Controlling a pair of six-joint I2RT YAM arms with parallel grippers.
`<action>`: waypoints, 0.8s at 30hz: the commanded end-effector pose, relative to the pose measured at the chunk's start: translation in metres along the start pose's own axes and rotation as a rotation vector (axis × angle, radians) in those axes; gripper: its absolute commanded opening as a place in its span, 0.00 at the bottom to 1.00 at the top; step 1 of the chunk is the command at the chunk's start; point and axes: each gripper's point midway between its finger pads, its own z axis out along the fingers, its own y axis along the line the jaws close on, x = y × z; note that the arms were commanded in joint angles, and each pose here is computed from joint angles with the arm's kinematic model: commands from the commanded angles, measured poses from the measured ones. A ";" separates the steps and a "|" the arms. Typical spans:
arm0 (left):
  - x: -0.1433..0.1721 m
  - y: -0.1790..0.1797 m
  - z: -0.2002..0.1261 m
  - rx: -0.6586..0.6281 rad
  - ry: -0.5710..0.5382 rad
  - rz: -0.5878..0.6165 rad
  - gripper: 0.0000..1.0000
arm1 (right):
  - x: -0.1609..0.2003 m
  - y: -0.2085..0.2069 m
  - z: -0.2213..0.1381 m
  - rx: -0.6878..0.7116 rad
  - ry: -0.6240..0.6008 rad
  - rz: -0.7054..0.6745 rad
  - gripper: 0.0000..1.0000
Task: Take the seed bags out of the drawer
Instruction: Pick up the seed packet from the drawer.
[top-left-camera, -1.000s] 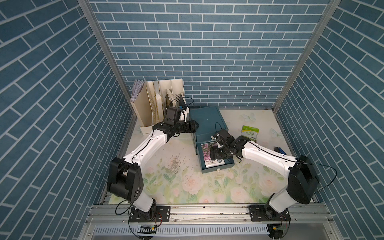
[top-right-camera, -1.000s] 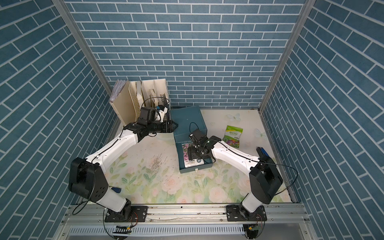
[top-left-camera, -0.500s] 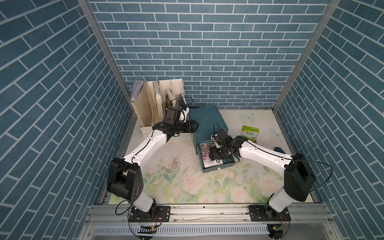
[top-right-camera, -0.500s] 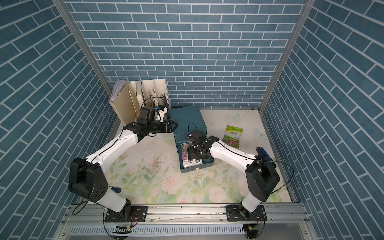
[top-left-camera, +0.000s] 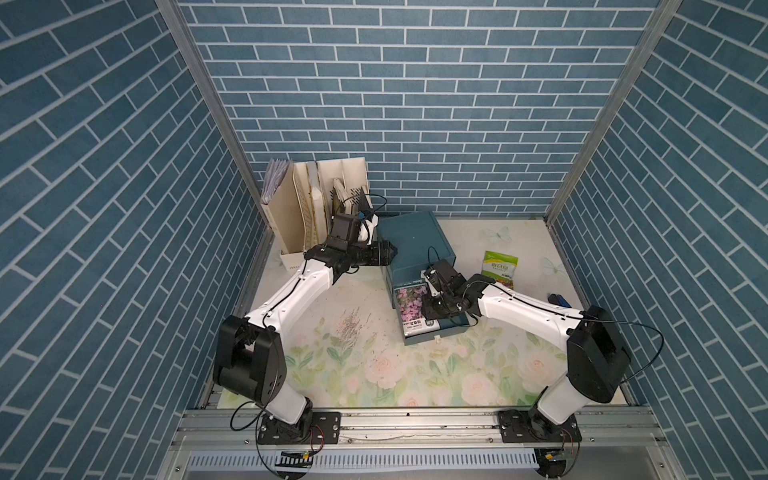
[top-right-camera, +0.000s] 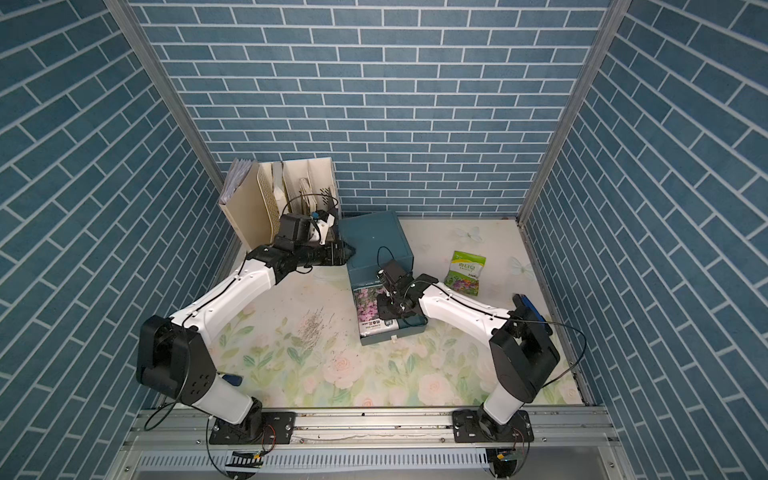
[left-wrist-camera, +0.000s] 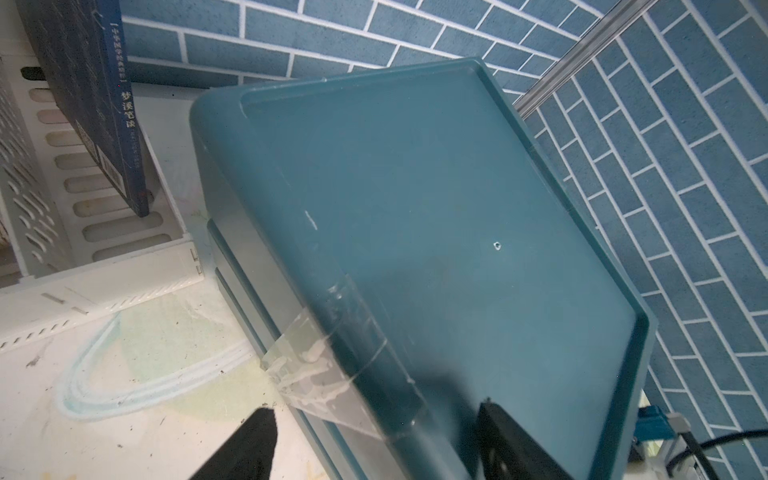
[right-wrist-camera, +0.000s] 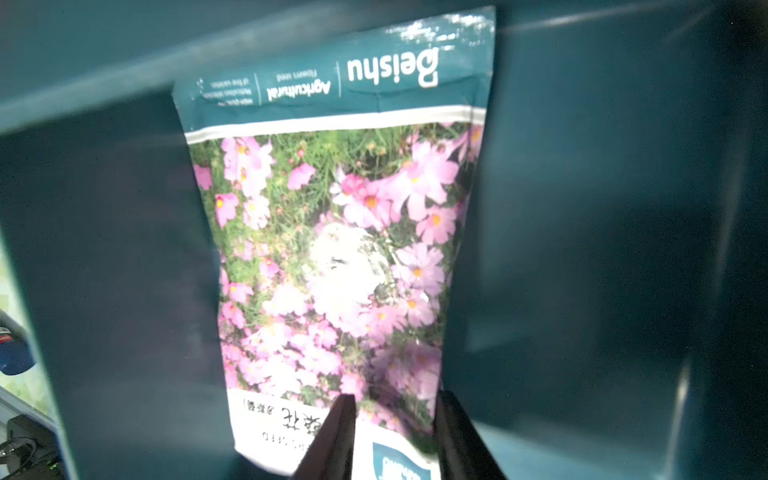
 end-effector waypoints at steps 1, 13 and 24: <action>0.063 0.033 0.007 -0.113 0.209 -0.035 0.80 | -0.010 0.008 -0.001 -0.045 -0.048 -0.023 0.28; 0.062 0.033 0.008 -0.113 0.210 -0.035 0.80 | -0.014 0.009 -0.009 -0.043 -0.063 -0.023 0.02; 0.060 0.032 0.008 -0.111 0.206 -0.033 0.80 | -0.025 0.011 -0.036 -0.034 -0.105 -0.019 0.00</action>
